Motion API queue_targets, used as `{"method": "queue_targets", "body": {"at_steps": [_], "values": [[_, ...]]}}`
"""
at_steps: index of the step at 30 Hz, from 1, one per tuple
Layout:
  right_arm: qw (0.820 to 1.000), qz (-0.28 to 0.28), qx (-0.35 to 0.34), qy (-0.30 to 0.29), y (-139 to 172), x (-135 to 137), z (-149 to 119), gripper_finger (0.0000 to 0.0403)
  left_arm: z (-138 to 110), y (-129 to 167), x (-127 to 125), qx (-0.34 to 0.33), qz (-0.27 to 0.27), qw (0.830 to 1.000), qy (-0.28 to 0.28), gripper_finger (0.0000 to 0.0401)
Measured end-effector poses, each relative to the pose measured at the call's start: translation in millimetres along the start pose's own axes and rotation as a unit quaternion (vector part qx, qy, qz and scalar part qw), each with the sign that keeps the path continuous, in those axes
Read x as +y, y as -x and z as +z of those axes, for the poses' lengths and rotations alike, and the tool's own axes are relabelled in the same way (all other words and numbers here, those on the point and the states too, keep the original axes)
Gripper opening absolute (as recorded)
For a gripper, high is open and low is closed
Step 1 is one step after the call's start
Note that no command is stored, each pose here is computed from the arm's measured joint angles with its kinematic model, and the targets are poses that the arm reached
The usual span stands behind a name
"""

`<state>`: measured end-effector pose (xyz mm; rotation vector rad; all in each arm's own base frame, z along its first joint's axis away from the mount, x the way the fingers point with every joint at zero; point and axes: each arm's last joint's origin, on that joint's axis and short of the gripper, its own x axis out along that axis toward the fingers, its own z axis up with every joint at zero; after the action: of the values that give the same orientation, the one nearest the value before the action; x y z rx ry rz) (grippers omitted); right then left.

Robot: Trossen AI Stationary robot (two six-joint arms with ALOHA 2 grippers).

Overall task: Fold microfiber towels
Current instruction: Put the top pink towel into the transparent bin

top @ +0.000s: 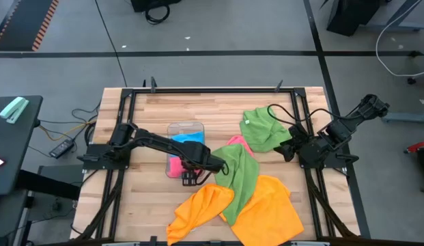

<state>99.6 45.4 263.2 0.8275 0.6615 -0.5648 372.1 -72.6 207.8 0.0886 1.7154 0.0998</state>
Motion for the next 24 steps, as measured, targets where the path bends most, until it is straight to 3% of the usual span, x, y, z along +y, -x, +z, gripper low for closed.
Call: {"method": "queue_targets", "body": {"at_steps": [14, 20, 24], "values": [[1.0, -0.001, -0.009, 0.003, 0, 0, 1, 0.0262, -4, 0, -5, 0.012, 0.007, 1.0, -0.024, 0.011], [1.0, -0.001, -0.009, 0.003, 0, 0, 1, 0.0262, 0, 0, 3, 0.015, -0.064, 0.997, -0.034, 0.0021], [1.0, 0.0, -0.009, 0.003, 0, 0, 1, 0.0262, 1, 1, 14, 0.02, -0.113, 0.993, -0.026, 0.0023]]}}
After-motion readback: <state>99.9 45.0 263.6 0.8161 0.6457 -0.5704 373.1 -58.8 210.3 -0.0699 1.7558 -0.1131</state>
